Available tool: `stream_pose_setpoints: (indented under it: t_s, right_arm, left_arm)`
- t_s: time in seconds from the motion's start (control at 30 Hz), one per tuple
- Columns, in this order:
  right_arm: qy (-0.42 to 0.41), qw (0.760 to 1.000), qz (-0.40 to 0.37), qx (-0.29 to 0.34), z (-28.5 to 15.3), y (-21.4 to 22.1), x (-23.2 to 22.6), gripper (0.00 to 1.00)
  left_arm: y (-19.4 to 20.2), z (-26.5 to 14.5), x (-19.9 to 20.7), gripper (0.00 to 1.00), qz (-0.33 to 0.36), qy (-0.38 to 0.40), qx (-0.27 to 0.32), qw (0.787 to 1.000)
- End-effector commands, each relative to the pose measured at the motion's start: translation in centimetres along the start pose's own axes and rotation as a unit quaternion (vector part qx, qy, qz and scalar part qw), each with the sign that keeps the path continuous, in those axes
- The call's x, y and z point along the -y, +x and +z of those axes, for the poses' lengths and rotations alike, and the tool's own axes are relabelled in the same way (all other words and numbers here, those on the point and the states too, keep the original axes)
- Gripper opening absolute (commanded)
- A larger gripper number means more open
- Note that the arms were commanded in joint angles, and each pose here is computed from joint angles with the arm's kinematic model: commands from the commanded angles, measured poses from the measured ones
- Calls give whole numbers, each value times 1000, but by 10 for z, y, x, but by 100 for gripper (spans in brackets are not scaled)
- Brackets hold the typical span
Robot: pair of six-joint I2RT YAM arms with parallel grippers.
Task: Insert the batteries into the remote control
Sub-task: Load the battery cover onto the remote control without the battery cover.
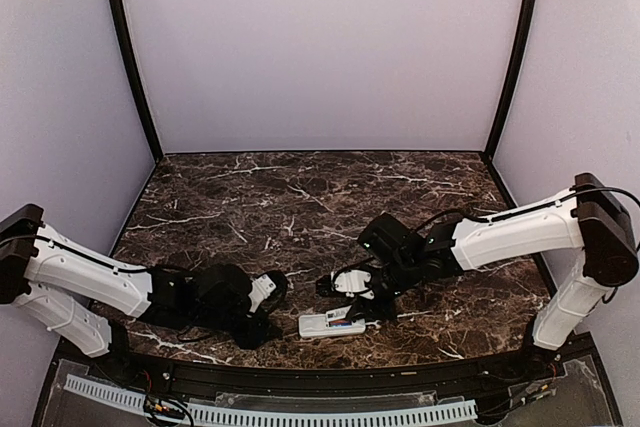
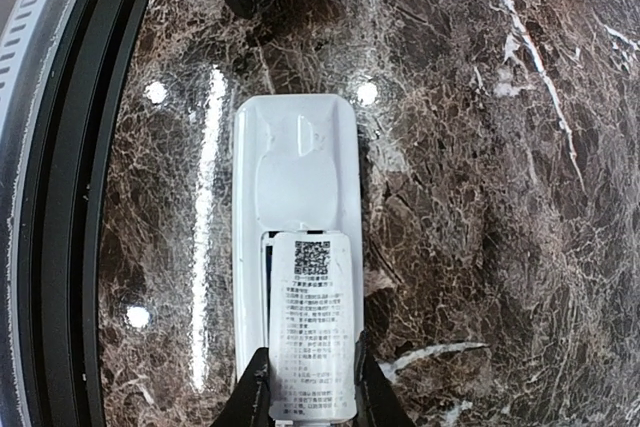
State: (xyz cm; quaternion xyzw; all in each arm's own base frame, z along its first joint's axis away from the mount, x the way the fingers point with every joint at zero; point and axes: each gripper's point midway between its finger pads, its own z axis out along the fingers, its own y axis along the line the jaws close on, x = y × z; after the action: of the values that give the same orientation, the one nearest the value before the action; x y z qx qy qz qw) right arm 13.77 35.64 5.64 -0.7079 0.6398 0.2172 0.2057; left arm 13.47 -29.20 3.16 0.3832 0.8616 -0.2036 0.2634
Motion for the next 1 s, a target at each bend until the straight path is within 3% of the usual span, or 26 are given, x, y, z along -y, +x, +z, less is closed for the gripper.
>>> stream_pose_setpoints:
  t_s: [0.0, 0.97]
  right_arm:
    - [-5, 1000, 3, 7, -2, -9, 4, 0]
    - [-19, 1000, 0, -20, 7, 0, -2, 0]
  left_arm:
    - [-7, 1, 6, 52, 10, 10, 1, 1000]
    - [-6, 3, 7, 51, 9, 10, -1, 1000]
